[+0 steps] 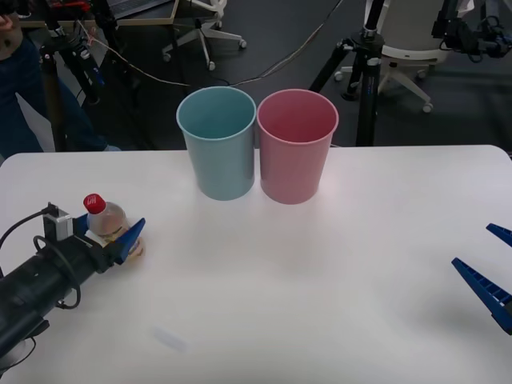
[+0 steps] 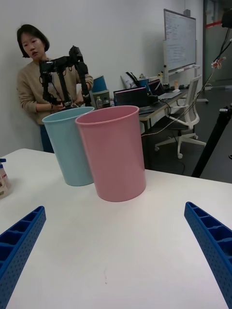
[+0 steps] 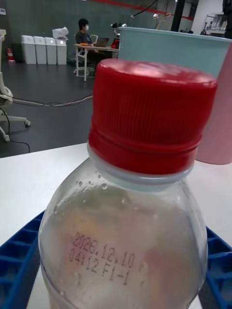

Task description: Grasp the object on the table and drop it into the matching bin: aluminum can to the light blue bin, PET bottle to the pink bin.

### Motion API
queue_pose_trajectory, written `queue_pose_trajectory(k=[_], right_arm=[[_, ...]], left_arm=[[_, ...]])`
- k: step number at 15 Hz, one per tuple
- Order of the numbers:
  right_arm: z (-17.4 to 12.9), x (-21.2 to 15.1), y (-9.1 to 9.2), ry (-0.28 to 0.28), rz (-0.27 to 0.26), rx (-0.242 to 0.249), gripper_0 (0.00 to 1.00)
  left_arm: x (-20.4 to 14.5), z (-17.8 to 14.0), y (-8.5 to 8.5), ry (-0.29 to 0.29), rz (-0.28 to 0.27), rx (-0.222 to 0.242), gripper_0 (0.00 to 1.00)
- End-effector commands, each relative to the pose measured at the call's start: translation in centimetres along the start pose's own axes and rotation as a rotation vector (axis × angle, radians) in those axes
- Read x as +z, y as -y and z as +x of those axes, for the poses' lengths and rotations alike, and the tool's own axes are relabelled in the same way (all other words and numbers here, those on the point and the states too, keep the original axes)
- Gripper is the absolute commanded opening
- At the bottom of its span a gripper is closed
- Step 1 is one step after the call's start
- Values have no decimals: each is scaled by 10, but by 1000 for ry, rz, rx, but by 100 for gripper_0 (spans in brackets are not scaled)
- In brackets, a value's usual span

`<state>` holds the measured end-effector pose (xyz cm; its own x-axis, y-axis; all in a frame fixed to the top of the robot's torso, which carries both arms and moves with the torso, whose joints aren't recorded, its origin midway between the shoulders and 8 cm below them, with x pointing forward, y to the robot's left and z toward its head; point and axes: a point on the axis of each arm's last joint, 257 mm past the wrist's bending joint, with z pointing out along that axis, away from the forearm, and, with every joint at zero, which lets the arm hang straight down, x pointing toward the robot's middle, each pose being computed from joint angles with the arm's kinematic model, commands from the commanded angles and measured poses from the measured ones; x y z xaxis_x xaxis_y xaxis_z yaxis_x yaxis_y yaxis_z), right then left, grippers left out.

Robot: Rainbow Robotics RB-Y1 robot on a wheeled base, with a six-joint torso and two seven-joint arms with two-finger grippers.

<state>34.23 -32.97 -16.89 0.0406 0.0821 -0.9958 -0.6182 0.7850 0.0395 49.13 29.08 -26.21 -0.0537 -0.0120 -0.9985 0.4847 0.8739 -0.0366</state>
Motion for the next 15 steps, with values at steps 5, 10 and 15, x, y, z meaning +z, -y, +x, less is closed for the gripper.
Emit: queue_pose_trajectory(k=[5,10,15], right_arm=[[0,0,0,0,0,0,100],[0,0,0,0,0,0,100],[0,0,0,0,0,0,100]], left_arm=[[-1,-1,-3,2,-6,-2,0],[-6,-5,3,14,26,-2,0],[-37,-21,23,21,55,34,0]])
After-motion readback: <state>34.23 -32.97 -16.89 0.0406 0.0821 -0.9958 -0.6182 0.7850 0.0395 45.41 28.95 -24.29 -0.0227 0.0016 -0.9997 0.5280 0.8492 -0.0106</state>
